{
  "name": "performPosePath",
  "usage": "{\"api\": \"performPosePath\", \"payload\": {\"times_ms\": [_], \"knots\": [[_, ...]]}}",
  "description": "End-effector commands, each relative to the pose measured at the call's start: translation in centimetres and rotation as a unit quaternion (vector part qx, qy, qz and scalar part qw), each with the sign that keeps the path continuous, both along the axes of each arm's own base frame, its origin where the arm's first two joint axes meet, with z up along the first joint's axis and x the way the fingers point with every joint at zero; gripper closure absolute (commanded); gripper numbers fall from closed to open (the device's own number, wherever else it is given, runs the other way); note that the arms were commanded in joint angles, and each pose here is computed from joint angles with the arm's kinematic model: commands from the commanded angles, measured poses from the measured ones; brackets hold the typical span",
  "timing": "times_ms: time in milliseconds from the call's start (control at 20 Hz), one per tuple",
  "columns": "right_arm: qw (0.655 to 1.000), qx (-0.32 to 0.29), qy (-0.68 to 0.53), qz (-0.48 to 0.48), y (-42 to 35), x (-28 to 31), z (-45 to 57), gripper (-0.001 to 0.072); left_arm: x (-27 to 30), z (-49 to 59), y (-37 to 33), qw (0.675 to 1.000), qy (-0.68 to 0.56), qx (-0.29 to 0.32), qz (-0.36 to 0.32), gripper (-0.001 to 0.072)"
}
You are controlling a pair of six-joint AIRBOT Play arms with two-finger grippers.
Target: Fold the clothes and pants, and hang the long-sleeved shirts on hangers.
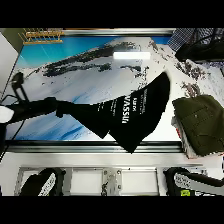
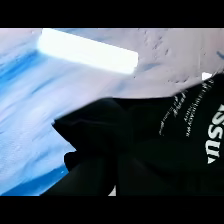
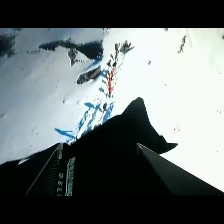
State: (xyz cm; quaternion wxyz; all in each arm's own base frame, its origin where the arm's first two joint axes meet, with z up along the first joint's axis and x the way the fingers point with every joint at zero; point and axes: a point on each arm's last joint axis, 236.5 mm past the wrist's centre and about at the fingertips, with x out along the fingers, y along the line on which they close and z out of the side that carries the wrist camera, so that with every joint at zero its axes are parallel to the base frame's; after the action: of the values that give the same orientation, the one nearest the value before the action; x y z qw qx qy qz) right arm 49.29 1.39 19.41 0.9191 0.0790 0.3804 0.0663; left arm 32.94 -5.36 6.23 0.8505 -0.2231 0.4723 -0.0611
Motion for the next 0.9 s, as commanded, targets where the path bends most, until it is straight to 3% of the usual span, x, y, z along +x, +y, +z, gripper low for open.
{"api": "performPosePath", "payload": {"times_ms": [0,200,500,700,850], "knots": [[0.996,-0.029,0.073,0.040,-0.4,-1.2,-4.6,0.0202,0.0,-5.4,0.0,0.997,0.075,0.001,-0.003,0.0699],[0.979,-0.015,0.198,0.042,-1.4,-8.0,-11.9,0.0202,-0.2,-6.5,1.0,0.995,0.097,-0.002,0.007,0.0699],[0.924,0.099,0.369,-0.015,2.3,-22.3,-25.6,0.0203,-0.3,-6.4,0.8,0.995,0.096,0.000,0.000,0.0699],[0.908,0.185,0.371,-0.059,5.4,-24.6,-30.0,0.0203,-0.4,-6.4,0.8,0.995,0.096,-0.001,0.000,0.0698],[0.915,0.204,0.341,-0.072,6.5,-23.1,-30.8,0.0203,-0.3,-6.4,0.8,0.995,0.095,0.000,0.000,0.0699]]}}
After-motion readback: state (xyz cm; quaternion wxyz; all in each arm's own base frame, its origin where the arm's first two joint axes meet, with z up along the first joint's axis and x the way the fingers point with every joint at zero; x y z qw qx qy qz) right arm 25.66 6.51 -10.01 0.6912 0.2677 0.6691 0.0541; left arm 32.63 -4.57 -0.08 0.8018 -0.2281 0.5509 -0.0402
